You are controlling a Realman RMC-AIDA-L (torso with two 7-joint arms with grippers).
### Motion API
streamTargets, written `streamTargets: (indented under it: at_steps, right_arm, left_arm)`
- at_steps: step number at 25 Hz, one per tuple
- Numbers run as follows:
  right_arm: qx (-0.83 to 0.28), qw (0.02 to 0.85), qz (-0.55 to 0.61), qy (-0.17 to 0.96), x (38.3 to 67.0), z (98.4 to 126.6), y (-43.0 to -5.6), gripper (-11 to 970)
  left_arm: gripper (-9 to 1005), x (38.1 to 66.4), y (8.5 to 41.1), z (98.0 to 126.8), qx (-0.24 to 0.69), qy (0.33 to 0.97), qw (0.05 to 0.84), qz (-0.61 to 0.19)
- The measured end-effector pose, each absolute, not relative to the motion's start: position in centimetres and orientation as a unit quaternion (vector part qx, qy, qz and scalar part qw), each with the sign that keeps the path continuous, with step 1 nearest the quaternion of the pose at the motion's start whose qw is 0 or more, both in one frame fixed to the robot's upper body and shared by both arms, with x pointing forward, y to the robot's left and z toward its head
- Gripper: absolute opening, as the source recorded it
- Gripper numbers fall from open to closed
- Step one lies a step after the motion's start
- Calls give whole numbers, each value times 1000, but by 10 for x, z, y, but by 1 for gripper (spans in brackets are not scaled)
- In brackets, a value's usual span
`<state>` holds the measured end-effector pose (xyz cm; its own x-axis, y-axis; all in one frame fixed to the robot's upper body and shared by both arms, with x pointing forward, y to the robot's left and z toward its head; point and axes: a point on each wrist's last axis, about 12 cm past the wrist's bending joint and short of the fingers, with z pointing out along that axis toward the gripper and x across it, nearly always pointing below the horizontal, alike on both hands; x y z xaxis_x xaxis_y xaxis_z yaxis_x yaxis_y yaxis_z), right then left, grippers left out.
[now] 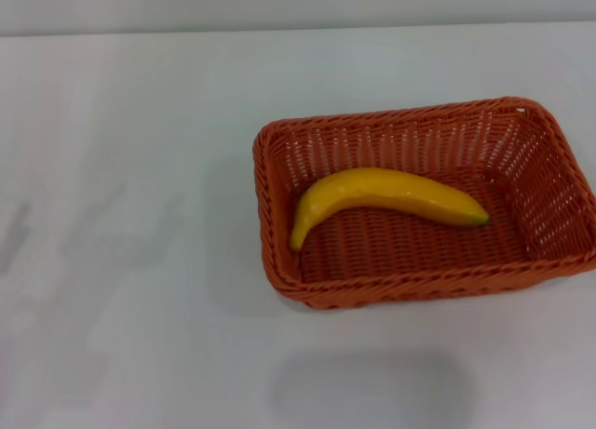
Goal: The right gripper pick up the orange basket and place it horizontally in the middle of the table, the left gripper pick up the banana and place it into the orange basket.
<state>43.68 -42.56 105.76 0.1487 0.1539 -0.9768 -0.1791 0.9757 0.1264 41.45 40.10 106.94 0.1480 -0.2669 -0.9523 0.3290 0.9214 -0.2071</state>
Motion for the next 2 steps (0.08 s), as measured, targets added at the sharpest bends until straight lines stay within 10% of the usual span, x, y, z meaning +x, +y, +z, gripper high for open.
streamTargets:
  at_steps: [2]
  right_arm:
    - [-8, 756, 108, 645, 435, 1057, -426, 869]
  left_arm:
    - [703, 415, 401, 1069, 25, 622, 757, -198]
